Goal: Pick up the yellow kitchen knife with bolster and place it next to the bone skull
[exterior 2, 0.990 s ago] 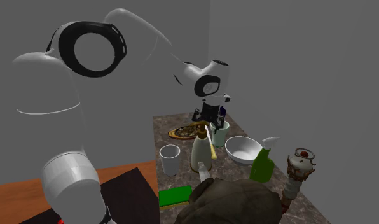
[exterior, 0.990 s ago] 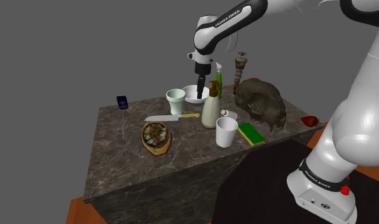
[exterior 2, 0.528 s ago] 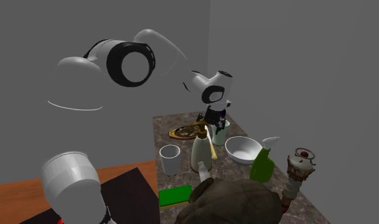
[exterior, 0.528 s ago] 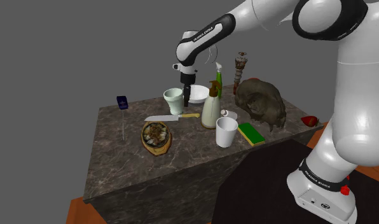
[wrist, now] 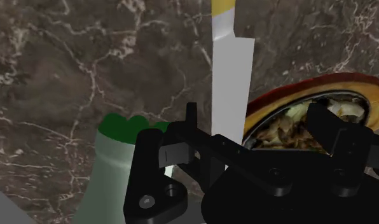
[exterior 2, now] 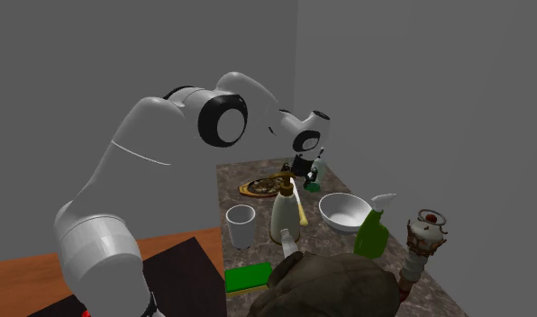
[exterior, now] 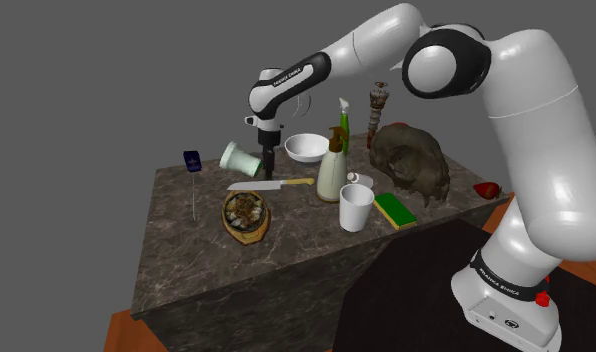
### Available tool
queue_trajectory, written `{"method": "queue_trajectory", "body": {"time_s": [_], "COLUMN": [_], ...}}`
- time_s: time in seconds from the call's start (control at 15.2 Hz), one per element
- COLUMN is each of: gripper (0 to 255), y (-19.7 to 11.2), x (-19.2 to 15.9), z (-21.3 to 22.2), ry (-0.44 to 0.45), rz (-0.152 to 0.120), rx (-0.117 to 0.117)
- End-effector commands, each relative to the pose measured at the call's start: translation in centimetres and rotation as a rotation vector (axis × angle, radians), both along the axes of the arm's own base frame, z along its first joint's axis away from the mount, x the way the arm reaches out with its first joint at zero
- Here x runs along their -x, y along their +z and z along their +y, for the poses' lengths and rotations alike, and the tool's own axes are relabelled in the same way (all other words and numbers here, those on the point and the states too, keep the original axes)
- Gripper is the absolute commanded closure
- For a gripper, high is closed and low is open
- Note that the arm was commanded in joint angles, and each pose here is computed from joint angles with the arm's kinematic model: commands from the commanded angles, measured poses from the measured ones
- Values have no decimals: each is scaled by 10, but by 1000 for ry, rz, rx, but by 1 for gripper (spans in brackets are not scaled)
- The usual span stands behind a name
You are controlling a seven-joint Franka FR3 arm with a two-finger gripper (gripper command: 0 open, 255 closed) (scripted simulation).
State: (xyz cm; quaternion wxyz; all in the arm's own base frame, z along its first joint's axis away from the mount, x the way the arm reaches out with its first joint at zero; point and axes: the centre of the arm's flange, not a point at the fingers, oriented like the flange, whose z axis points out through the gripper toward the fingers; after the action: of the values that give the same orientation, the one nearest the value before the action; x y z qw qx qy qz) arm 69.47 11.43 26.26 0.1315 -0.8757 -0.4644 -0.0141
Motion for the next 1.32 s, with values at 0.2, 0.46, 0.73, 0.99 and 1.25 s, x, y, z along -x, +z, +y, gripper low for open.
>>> {"method": "queue_trajectory", "body": {"time_s": [0.2, 0.46, 0.73, 0.99, 1.25], "gripper": [0, 0, 0, 0, 255], "y": [-31, -51, -54, -54, -54], "x": [-12, -10, -10, -10, -10], "z": [17, 22, 23, 23, 23], "ry": [40, 40, 40, 40, 40], "rz": [-1, -1, -1, -1, -1], "rx": [-17, -17, -17, -17, -17]}}
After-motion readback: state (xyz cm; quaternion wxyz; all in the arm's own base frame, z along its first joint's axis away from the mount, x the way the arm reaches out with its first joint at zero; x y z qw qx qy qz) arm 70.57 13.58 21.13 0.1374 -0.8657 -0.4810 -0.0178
